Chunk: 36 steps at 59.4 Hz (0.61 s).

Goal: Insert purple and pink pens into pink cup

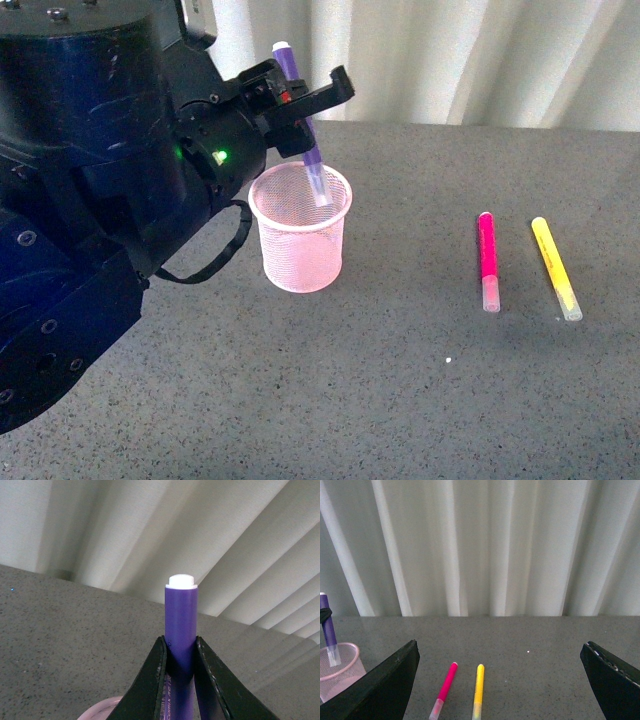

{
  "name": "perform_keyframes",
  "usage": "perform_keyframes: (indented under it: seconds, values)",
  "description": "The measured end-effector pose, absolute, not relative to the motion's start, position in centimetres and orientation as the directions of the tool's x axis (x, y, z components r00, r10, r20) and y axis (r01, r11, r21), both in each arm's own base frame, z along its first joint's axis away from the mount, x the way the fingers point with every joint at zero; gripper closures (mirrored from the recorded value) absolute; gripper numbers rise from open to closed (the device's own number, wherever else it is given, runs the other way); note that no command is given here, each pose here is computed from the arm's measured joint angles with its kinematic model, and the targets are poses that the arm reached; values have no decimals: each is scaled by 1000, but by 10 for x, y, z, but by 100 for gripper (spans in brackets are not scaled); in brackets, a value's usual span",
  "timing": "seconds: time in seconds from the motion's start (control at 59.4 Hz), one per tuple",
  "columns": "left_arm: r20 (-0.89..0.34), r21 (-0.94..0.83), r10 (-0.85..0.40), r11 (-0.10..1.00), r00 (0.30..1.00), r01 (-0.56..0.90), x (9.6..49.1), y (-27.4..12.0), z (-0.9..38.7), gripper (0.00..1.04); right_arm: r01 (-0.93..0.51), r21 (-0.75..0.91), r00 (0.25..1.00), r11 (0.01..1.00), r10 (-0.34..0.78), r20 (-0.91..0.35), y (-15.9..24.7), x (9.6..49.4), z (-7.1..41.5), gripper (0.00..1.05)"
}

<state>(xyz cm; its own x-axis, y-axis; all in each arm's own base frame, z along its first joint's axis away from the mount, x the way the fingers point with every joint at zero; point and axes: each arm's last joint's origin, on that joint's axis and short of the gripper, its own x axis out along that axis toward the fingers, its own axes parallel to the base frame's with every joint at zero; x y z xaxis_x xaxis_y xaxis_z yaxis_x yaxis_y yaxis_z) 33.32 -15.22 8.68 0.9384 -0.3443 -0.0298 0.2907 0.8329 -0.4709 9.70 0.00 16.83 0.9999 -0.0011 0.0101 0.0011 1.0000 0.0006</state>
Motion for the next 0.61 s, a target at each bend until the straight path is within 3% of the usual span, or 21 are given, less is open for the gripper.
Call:
perform_keyframes:
  seconds: [0.421,0.606]
  values:
    - [-50,-446,-325,853,944,271,338,-140,81,91,1,1,1000,1000,-1,10,0,97,168,7]
    - [-50,-444,-328,853,943,274,337,-143,81,58,1,1,1000,1000,-1,10,0,97,168,7]
